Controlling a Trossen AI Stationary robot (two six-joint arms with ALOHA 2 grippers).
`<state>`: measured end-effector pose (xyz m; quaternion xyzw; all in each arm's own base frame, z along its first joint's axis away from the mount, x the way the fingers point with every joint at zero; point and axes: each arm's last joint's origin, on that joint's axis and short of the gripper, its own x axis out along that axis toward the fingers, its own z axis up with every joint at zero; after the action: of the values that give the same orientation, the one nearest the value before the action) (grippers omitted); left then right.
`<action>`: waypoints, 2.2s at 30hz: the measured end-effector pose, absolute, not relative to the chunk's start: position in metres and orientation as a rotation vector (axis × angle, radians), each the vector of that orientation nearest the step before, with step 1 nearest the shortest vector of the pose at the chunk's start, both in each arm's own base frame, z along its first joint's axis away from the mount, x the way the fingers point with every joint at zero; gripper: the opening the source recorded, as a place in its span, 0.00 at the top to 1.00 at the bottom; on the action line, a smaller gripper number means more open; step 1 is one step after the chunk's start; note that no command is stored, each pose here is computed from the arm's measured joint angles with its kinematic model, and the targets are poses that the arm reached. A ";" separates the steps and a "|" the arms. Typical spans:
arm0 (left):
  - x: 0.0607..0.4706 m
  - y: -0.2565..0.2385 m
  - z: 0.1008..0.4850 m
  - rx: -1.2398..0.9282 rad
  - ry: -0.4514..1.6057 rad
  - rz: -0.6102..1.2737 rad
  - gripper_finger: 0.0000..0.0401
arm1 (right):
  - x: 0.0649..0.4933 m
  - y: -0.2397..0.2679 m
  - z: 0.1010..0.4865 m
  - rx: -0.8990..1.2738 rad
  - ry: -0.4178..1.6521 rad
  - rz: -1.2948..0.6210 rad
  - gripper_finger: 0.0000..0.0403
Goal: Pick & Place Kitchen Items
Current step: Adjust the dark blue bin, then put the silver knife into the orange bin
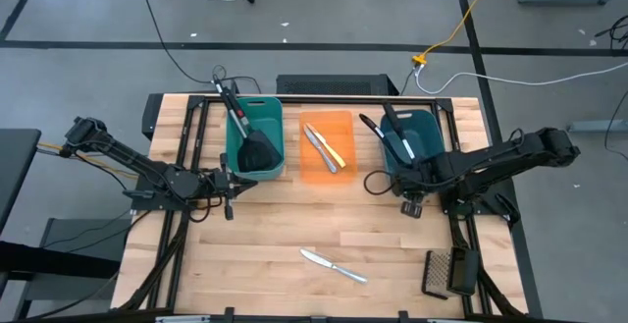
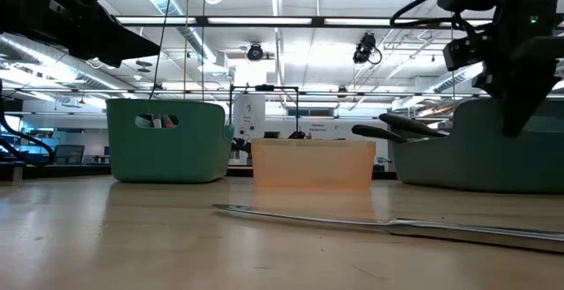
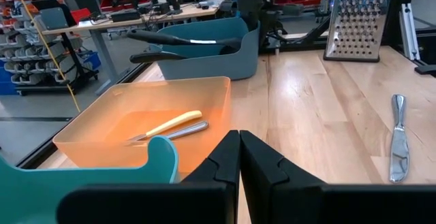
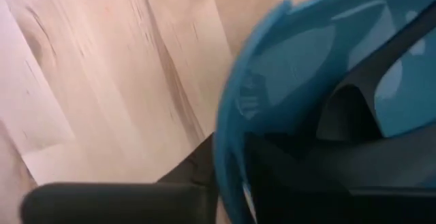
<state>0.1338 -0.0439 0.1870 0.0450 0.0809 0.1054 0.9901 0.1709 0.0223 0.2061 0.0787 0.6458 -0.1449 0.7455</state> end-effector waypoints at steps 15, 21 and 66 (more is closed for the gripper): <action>0.134 -0.044 0.187 0.086 0.161 0.212 0.96 | 0.177 0.023 0.206 0.149 1.358 -0.263 0.94; 0.134 -0.044 0.187 0.085 0.161 0.212 0.96 | 0.177 0.024 0.206 0.097 1.369 -0.208 0.95; 0.134 -0.044 0.187 0.078 0.162 0.197 0.96 | 0.205 0.024 0.285 0.025 1.082 -0.231 0.58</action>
<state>0.1338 -0.0443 0.1869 0.0387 0.0809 0.0982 0.9911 0.2047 0.0245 0.2847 0.0120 0.5137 -0.1096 0.8509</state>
